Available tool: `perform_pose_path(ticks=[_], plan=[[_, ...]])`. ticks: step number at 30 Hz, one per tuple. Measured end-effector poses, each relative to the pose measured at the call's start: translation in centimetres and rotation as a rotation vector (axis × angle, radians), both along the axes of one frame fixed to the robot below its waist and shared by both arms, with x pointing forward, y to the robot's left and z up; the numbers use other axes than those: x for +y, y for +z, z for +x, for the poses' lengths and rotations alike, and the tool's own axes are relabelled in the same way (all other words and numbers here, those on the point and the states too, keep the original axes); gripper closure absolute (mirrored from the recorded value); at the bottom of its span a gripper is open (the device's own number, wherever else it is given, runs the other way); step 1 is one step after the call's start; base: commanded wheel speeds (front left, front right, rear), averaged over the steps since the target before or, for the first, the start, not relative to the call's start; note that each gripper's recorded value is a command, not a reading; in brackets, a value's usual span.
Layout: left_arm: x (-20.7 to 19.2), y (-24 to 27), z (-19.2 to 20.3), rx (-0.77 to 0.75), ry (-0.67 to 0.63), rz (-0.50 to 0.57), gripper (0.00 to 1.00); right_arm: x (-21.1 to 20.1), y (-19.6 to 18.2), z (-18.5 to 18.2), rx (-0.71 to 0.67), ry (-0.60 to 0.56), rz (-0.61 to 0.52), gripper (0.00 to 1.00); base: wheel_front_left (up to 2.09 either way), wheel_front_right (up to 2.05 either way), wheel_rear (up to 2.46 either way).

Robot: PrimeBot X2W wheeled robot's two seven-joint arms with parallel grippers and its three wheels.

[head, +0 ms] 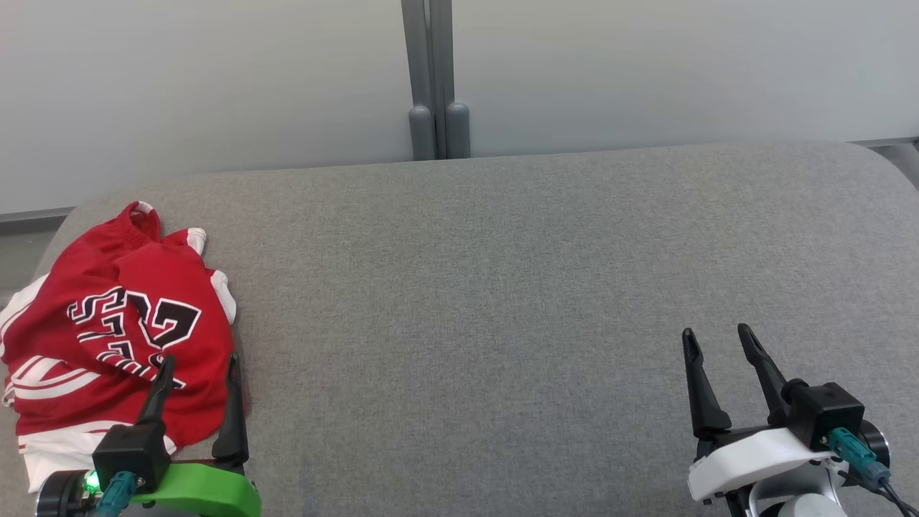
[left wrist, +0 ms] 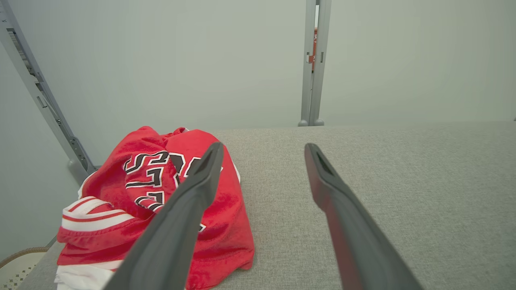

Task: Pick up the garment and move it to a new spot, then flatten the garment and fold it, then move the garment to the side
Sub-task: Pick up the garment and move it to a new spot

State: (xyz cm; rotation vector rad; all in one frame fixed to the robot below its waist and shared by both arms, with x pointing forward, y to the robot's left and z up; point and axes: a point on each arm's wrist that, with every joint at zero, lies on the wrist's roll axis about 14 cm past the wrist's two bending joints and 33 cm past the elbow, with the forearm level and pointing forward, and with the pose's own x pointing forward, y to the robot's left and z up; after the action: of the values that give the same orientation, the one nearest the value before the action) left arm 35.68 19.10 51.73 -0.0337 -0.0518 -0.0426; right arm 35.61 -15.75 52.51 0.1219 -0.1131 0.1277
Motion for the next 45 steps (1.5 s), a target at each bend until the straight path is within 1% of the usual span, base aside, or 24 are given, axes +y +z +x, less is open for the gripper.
perform_pose_path(ticks=[14,21,32,45], plan=[[0.6,-0.2,-0.2,0.004,0.017,0.008,0.00,0.2,-0.2,0.0,0.008,0.007,0.007,0.00,0.00,0.00,0.00],[1.5,-0.2,-0.7,0.006,0.044,0.010,0.00,1.2,-0.3,0.3,0.015,0.036,0.014,0.00,0.00,0.00,0.00],[4.9,-0.5,-2.8,0.018,0.150,0.020,0.00,4.3,-1.2,1.2,0.042,0.129,0.025,0.00,0.00,0.00,0.00],[9.6,-0.7,-6.9,0.026,0.303,0.030,0.00,9.2,-1.7,2.1,0.061,0.275,0.034,0.00,0.00,0.00,0.00]])
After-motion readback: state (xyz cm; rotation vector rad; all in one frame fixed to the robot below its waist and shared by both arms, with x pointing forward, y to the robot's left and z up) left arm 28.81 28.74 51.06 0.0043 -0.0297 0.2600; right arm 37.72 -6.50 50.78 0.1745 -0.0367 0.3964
